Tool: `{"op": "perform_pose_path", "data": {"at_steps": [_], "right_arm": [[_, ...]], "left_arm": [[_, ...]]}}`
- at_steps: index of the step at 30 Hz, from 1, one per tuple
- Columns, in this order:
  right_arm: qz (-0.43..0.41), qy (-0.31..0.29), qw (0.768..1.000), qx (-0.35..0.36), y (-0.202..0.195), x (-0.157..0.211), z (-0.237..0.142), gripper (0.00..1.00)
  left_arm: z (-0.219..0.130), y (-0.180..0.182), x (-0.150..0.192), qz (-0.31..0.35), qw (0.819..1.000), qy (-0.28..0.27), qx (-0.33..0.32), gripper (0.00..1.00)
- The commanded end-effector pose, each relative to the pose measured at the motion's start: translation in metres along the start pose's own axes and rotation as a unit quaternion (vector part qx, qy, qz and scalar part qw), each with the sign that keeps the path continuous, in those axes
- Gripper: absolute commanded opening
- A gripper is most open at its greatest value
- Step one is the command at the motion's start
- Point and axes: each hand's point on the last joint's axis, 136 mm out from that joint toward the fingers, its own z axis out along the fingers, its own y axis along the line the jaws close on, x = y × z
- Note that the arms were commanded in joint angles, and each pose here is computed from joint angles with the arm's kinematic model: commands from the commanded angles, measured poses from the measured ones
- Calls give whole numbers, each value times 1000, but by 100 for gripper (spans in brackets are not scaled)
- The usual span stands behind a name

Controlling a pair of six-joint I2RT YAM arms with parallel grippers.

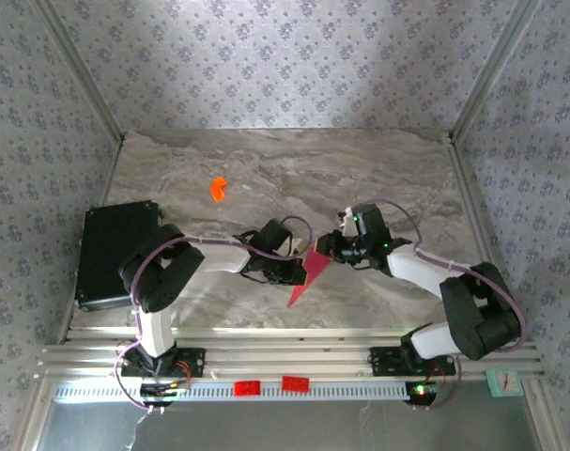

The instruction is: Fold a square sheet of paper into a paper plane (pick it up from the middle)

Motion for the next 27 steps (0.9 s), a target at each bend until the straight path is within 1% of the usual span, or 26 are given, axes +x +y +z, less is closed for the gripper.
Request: {"op": "perform_pose_path", "data": {"at_steps": [1,2,3,6,9,14,18,22,24,27], "right_arm": [[8,39,999,27,-13,25,9,5],[15,46,998,30,-16,30,14,1],[19,52,998,29,-18,33,18,0],[26,66,997,35,-25,40,26,0],[35,71,995,66,-42,40,27,0],[80,51,993,71,-68,27,23,0],[85,46,991,94,-81,20,18,0],[98,34,990,100,-89,10,14,0],[101,27,991,87,-84,3,10,0],[77,17,996,36,-48,-10,3,0]], "left_arm": [[9,59,52,-58,991,74,-91,0],[9,58,51,-59,991,74,-90,0],[10,58,50,-58,992,73,-90,0],[10,56,50,-56,992,74,-85,0],[12,57,51,-58,992,77,-84,0],[14,62,56,-58,991,84,-86,0],[16,66,61,-59,990,90,-87,0],[18,69,63,-61,990,94,-88,0],[18,70,65,-62,989,97,-89,0],[18,69,64,-61,990,97,-88,0]]}}
